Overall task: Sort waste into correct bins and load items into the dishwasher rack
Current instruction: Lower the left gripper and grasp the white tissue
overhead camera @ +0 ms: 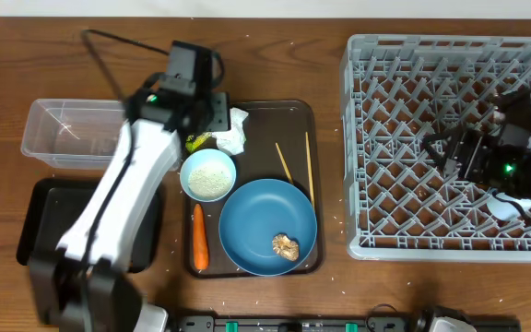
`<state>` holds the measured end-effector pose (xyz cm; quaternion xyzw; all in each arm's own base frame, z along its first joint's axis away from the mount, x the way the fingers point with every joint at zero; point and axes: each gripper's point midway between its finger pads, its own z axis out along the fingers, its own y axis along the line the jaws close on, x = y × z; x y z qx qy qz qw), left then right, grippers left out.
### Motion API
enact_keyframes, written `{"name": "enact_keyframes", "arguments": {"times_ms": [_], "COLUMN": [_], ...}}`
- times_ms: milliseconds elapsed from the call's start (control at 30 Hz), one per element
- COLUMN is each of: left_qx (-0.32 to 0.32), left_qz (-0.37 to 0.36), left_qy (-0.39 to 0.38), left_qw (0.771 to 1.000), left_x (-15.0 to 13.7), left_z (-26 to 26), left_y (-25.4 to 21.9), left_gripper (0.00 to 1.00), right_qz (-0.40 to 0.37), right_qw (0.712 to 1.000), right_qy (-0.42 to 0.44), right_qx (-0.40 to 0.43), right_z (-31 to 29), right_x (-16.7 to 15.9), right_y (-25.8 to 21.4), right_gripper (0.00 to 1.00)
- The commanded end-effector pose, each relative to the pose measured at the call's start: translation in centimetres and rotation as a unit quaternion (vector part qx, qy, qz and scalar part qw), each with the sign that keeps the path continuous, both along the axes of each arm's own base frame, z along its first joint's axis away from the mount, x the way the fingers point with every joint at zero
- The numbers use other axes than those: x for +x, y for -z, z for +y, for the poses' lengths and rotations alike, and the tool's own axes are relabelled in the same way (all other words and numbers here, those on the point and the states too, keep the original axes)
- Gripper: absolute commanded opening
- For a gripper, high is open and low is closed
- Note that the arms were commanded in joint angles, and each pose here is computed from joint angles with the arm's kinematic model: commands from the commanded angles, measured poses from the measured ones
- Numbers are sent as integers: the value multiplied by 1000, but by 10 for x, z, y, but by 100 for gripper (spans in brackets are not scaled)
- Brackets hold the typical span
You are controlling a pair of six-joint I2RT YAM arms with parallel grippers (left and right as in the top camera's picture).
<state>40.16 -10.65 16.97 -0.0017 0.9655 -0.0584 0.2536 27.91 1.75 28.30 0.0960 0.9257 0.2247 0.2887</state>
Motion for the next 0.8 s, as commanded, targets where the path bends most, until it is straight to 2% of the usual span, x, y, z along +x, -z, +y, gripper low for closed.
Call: {"name": "enact_keyframes", "arguments": {"times_ms": [0, 200, 367, 667, 767], "left_qx": [50, 58, 66, 73, 72], "left_qz": [16, 32, 62, 88, 86], "left_qy": [21, 50, 64, 73, 72], "left_qw": [998, 997, 994, 991, 991], "left_x": [11, 30, 31, 32, 33], "left_z": [8, -5, -18, -24, -25], "left_y": [34, 77, 117, 157, 156], "left_gripper": [56, 56, 56, 56, 50], "right_qz": [10, 26, 29, 33, 33], "right_qw": [1000, 1000, 999, 999, 999], "right_qy": [-3, 1, 6, 6, 6], "right_qx": [-12, -15, -16, -15, -15], "right_z": [1, 0, -1, -1, -1], "right_x": [-3, -9, -9, -11, -11], "right_y": [5, 9, 10, 11, 11], "right_gripper": [80, 81, 81, 81, 81]}}
